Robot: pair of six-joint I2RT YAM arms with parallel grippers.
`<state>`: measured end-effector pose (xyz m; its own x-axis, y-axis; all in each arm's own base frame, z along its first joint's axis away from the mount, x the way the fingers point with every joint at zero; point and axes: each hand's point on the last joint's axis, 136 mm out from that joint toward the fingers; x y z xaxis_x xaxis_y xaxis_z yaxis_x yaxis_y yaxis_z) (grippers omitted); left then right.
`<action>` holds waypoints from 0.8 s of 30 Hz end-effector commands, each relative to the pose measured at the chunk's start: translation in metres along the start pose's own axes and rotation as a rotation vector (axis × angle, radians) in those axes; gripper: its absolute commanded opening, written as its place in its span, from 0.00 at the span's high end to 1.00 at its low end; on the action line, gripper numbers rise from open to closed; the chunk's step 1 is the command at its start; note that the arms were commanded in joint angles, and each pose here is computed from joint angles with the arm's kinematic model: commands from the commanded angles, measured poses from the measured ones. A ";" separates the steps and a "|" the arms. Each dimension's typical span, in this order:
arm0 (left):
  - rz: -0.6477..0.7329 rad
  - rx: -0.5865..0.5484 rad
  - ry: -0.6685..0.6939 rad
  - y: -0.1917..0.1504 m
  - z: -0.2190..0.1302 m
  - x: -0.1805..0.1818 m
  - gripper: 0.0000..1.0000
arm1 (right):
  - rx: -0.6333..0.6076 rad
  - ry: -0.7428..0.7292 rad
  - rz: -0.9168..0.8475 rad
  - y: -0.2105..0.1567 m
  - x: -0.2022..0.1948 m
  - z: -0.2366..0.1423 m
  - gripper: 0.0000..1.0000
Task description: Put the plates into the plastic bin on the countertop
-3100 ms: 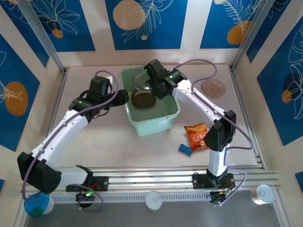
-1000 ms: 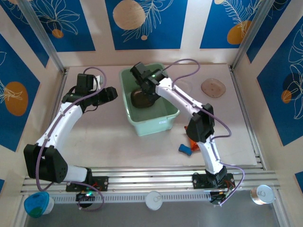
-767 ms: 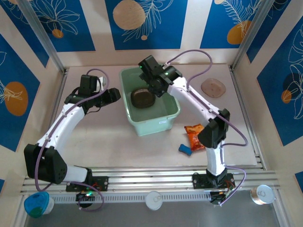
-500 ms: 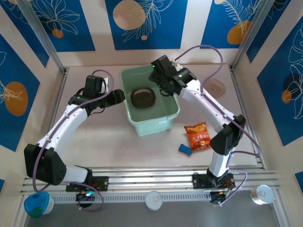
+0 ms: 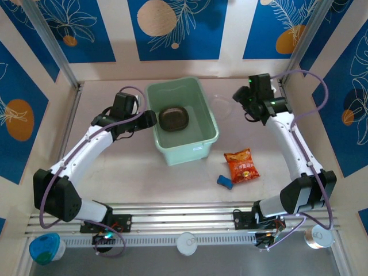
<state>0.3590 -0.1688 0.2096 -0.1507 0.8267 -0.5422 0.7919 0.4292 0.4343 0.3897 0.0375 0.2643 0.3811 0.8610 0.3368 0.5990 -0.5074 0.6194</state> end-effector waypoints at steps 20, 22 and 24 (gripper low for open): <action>0.036 -0.062 0.100 0.018 -0.010 0.002 0.31 | 0.286 0.077 0.098 -0.033 -0.046 0.099 0.47; 0.038 -0.063 0.102 0.018 -0.010 0.003 0.31 | 0.320 0.068 0.120 -0.037 -0.045 0.109 0.48; 0.039 -0.065 0.102 0.018 -0.009 0.003 0.31 | 0.346 0.069 0.146 -0.041 -0.040 0.117 0.50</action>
<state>0.3653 -0.1546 0.2158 -0.2029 0.8593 -0.4695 0.7613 0.4400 0.4763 0.4223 0.0087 0.1356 0.4494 0.7922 0.4129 0.7447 -0.5875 0.3167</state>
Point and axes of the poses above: each hand's point on the last joint's axis, 136 mm out from that joint toward the fingers, its own z axis out along the fingers, its own x axis along the line the jaws close on, y = z × x, and after that the axes turned 12 degrees about -z, right-handed
